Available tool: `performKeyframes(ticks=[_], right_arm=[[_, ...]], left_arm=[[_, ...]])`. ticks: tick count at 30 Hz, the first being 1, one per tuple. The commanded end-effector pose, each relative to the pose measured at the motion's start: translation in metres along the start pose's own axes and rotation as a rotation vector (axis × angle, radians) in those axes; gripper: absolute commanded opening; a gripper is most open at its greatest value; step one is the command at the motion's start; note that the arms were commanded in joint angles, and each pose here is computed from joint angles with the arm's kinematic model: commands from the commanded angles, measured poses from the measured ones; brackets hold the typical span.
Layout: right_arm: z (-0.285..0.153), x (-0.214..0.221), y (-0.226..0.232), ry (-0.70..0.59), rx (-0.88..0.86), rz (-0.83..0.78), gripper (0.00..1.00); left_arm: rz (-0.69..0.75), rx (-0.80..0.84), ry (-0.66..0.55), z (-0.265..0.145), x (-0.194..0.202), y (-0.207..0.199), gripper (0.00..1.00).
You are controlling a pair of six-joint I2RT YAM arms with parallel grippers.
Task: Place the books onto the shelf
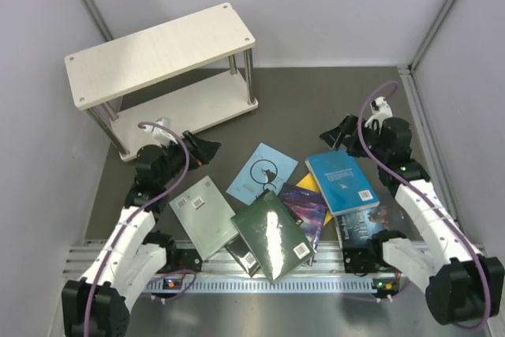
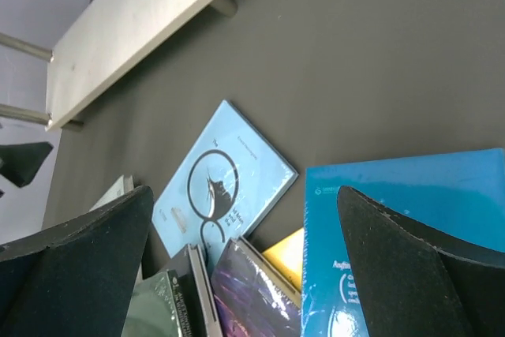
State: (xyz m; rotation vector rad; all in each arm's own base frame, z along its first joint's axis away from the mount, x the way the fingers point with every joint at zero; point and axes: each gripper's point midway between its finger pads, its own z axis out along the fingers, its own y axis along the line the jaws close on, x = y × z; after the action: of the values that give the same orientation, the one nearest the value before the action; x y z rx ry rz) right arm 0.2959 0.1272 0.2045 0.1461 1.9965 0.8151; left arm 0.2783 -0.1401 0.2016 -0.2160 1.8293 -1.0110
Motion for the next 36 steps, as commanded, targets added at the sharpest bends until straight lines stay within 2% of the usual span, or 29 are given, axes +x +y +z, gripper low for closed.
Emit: performKeyframes(ticks=[1, 2, 4, 6, 9, 11, 12, 13, 14, 16, 18, 22, 24, 29, 36], right_arm=[[0.008, -0.012, 0.030, 0.017, -0.072, -0.056, 1.00], [0.013, -0.005, 0.037, 0.036, -0.050, -0.094, 1.00], [0.019, -0.001, 0.036, 0.077, 0.041, -0.182, 1.00], [0.025, 0.018, 0.051, 0.166, 0.030, -0.245, 1.00], [0.031, 0.042, 0.069, 0.257, -0.055, -0.289, 1.00], [0.033, 0.056, 0.077, 0.303, -0.086, -0.304, 1.00], [0.037, 0.066, 0.075, 0.344, -0.095, -0.307, 1.00], [0.039, 0.075, 0.077, 0.375, -0.117, -0.316, 1.00], [0.039, 0.085, 0.082, 0.415, -0.157, -0.319, 1.00], [0.045, 0.105, 0.081, 0.489, -0.185, -0.316, 1.00], [0.046, 0.124, 0.084, 0.546, -0.224, -0.315, 1.00], [0.042, 0.143, 0.095, 0.597, -0.312, -0.282, 1.00], [0.034, 0.154, 0.109, 0.621, -0.413, -0.252, 1.00], [0.015, 0.187, 0.130, 0.711, -0.542, -0.212, 1.00], [0.004, 0.226, 0.128, 0.790, -0.582, -0.166, 1.00]], left_arm=[[0.019, -0.325, 0.029, -0.006, 0.014, 0.061, 0.99], [-0.002, -0.426, 0.003, -0.012, 0.012, 0.077, 0.99], [-0.002, -0.511, -0.077, -0.017, 0.000, 0.092, 0.99], [-0.003, -0.492, -0.102, -0.017, -0.003, 0.090, 0.99], [0.018, -0.305, -0.065, -0.006, 0.006, 0.061, 0.99], [0.006, -0.310, -0.022, -0.003, 0.010, 0.059, 0.99], [0.011, -0.381, 0.038, -0.007, 0.023, 0.071, 0.99], [0.035, -0.385, 0.081, -0.002, 0.029, 0.065, 0.99], [0.057, -0.425, 0.095, -0.003, 0.032, 0.068, 0.99], [0.104, -0.395, 0.168, 0.002, 0.053, 0.055, 0.99], [0.121, -0.422, 0.164, 0.003, 0.059, 0.055, 0.99], [0.114, -0.404, 0.210, 0.005, 0.080, 0.052, 0.99], [0.110, -0.389, 0.217, 0.004, 0.086, 0.053, 0.99], [0.128, -0.381, 0.223, 0.003, 0.087, 0.053, 0.99], [0.139, -0.386, 0.230, 0.002, 0.088, 0.055, 0.97]])
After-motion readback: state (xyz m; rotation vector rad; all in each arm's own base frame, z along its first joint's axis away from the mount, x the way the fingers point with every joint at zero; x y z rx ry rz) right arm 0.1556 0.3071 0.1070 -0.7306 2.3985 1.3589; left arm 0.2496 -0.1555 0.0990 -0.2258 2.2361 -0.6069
